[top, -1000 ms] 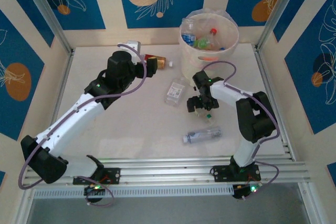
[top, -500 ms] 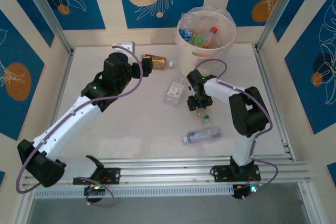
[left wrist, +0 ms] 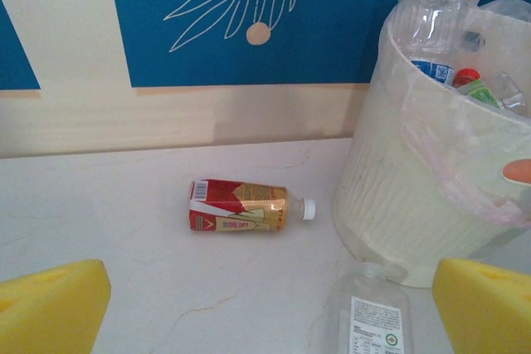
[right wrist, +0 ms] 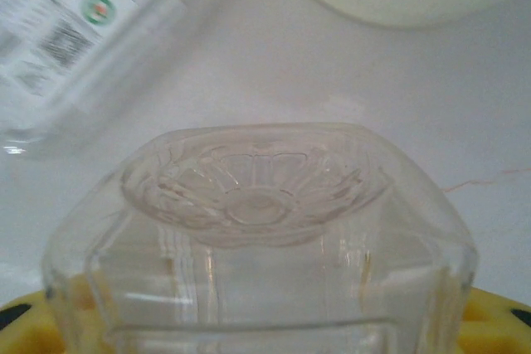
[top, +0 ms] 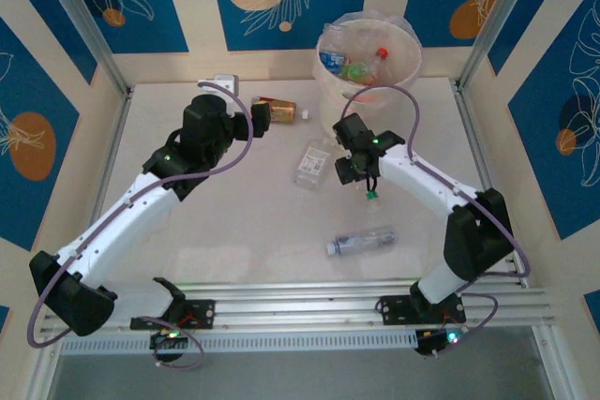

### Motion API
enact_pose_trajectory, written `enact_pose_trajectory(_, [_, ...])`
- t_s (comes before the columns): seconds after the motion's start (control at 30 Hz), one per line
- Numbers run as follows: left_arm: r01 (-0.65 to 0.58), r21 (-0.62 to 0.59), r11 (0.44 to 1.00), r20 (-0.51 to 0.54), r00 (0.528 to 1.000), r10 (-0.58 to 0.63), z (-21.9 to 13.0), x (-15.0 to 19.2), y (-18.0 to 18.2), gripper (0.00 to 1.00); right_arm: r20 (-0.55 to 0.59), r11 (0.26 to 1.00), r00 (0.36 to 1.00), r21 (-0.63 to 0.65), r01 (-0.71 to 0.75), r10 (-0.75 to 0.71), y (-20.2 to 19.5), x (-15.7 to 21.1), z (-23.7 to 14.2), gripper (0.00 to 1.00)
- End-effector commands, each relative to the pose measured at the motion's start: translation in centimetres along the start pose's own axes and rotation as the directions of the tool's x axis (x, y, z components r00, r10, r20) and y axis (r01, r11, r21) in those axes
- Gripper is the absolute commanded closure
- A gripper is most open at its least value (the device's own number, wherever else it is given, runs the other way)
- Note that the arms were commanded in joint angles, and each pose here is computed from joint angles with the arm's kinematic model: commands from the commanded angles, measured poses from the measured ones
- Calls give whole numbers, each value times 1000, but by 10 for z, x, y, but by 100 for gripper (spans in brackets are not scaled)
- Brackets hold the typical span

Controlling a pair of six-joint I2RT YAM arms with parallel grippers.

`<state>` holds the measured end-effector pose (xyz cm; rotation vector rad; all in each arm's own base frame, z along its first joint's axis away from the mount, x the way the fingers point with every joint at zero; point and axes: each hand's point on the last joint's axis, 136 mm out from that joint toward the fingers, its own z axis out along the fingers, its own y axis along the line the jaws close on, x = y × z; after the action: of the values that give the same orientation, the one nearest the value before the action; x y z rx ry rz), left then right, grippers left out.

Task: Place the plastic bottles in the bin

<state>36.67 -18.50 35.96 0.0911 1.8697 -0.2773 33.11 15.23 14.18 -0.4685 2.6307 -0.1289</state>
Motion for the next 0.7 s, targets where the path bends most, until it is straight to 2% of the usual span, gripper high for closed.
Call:
enact_pose_trajectory(0.0, [30,-14,999,22,999,-30,-7,-7,8,0,109,999,993,-19,41,-38,7,-20,-43,53])
enact_pose_trajectory(0.17, [29,-9,1000,10,1000,-29,-7,-4,8,1,296,993,954,-87,76,-48,22,-55,-104,54])
enact_pose_trajectory(0.27, [29,-9,1000,5,1000,-29,-6,-3,7,0,419,992,908,-98,74,-26,18,-83,-141,56])
enact_pose_trajectory(0.43, [33,-8,999,-10,999,-33,-5,1,7,0,589,999,808,-33,42,-14,-4,-136,-199,57])
enact_pose_trajectory(0.67, [38,5,999,-27,999,-38,-3,6,4,0,729,992,684,72,-108,22,-47,-201,-239,57])
